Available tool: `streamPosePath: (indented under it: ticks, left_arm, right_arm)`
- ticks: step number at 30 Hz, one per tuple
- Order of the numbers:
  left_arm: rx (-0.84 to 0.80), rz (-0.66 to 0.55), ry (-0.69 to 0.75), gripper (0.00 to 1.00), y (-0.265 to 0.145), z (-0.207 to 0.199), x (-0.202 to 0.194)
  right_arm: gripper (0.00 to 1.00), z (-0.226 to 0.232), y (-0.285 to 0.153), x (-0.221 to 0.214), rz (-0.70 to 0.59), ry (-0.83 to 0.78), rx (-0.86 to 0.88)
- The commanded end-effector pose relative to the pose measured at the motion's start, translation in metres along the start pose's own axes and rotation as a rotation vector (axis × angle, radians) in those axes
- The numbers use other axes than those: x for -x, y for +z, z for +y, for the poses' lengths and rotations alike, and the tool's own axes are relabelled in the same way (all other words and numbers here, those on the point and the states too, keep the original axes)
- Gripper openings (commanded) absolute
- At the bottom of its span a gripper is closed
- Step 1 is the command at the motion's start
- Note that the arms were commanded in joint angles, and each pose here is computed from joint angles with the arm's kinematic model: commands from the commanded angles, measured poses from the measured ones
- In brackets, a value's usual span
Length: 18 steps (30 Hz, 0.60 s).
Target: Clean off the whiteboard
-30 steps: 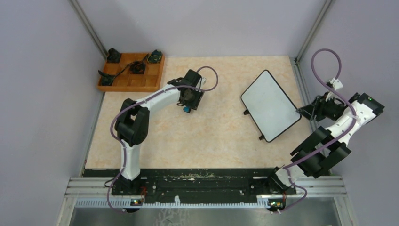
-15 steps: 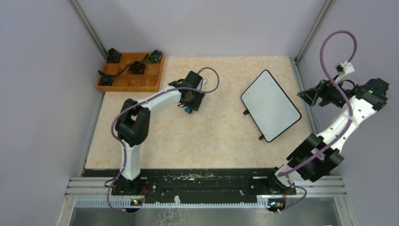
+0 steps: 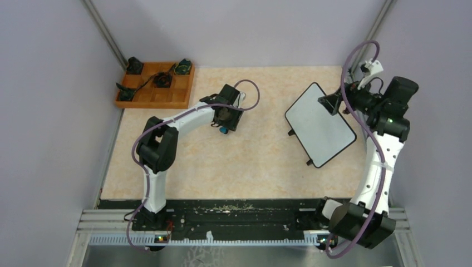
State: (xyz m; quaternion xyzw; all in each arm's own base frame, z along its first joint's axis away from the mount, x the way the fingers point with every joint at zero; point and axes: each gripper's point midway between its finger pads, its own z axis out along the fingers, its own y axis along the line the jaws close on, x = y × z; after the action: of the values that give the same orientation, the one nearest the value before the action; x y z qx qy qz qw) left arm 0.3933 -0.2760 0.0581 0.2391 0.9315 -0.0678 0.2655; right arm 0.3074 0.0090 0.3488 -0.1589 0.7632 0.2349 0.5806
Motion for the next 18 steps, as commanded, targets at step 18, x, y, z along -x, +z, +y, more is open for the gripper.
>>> streamPosePath:
  ticks: [18]
  left_arm:
    - [-0.005, -0.021, -0.011, 0.56, -0.010, -0.003, 0.000]
  right_arm:
    - [0.93, 0.079, 0.099, -0.087, 0.289, 0.021, 0.233]
